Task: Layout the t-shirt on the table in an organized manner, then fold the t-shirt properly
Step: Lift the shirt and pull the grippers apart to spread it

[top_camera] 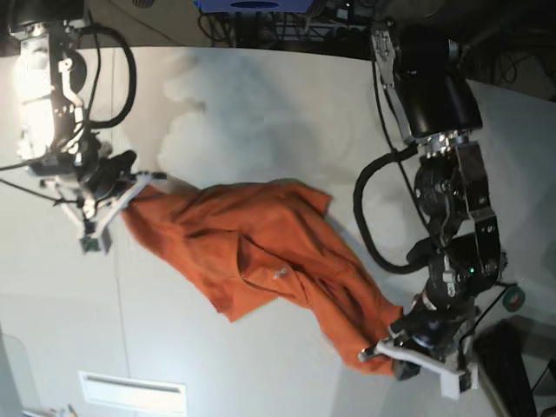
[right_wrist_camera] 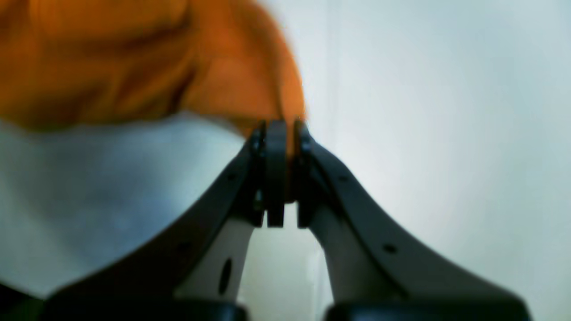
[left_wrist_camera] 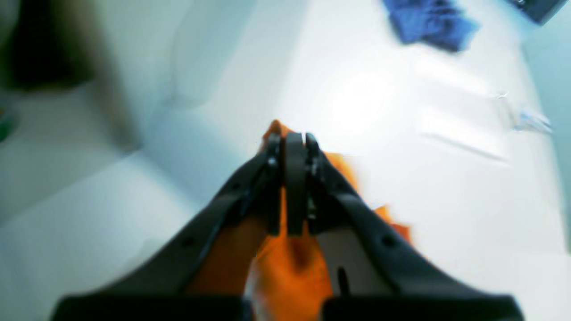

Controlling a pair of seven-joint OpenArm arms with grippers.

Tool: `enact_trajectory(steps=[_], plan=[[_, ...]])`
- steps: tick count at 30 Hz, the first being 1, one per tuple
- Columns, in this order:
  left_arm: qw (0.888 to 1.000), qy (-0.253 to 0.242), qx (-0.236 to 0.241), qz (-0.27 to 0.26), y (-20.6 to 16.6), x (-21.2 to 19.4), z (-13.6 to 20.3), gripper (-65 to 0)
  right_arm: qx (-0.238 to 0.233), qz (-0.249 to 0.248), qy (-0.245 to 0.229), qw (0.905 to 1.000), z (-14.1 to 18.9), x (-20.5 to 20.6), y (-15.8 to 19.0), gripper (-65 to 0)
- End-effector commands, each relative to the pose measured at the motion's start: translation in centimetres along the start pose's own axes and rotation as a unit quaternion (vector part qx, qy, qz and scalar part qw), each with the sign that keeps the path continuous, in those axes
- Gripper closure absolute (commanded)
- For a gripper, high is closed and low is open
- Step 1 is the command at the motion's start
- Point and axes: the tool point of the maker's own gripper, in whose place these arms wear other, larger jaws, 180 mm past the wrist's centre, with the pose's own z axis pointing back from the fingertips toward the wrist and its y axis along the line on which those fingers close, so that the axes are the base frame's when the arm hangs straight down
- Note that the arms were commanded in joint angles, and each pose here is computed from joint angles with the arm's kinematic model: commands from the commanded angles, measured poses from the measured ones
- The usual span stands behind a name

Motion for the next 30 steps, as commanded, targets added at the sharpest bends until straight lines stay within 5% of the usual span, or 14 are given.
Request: enact_trajectory(steps=[1, 9, 18, 19, 22, 23, 27, 30], plan=[[0.999, -0.035, -0.023, -0.006, -1.9, 2.8, -0.4, 0.0, 0.006, 0.009, -0.027, 0.9996, 0.4, 1.1, 0.5, 0.0], [0.996, 0.008, -0.090, 0.000, -10.2, 2.3, -7.2, 0.0, 0.062, 0.044, 0.042, 0.9962, 0.2, -5.3, 5.6, 0.0], [0.987, 0.028, -0.143, -0.073, -18.0, -0.9, -10.6, 0.0, 0.107, -0.001, 0.078, 0.9913, 0.3, -8.1, 10.0, 0.0], [0.987, 0.023, -0.142, -0.072, -17.9, -0.9, -10.8, -4.1, 0.109, -0.006, 0.082, 0.9907, 0.2, -8.4, 10.3, 0.0], [0.988, 0.007, -0.140, -0.064, -17.7, -0.7, -10.8, -32.1, 0.109, -0.010, 0.109, 0.9880, -0.1, -10.3, 10.5, 0.0], [0.988, 0.006, -0.140, -0.065, -17.6, -0.6, -10.8, -35.7, 0.106, -0.009, 0.115, 0.9877, -0.1, -10.8, 10.3, -1.4], [0.993, -0.011, -0.114, -0.028, -14.2, 0.5, -10.5, -32.3, 0.099, -0.006, 0.109, 0.9891, 0.7, -12.0, 9.5, -30.8], [0.996, -0.029, -0.077, 0.020, -9.2, 0.3, -8.8, -30.6, 0.069, -0.031, 0.051, 0.9959, 1.3, -10.0, 7.4, -35.1]])
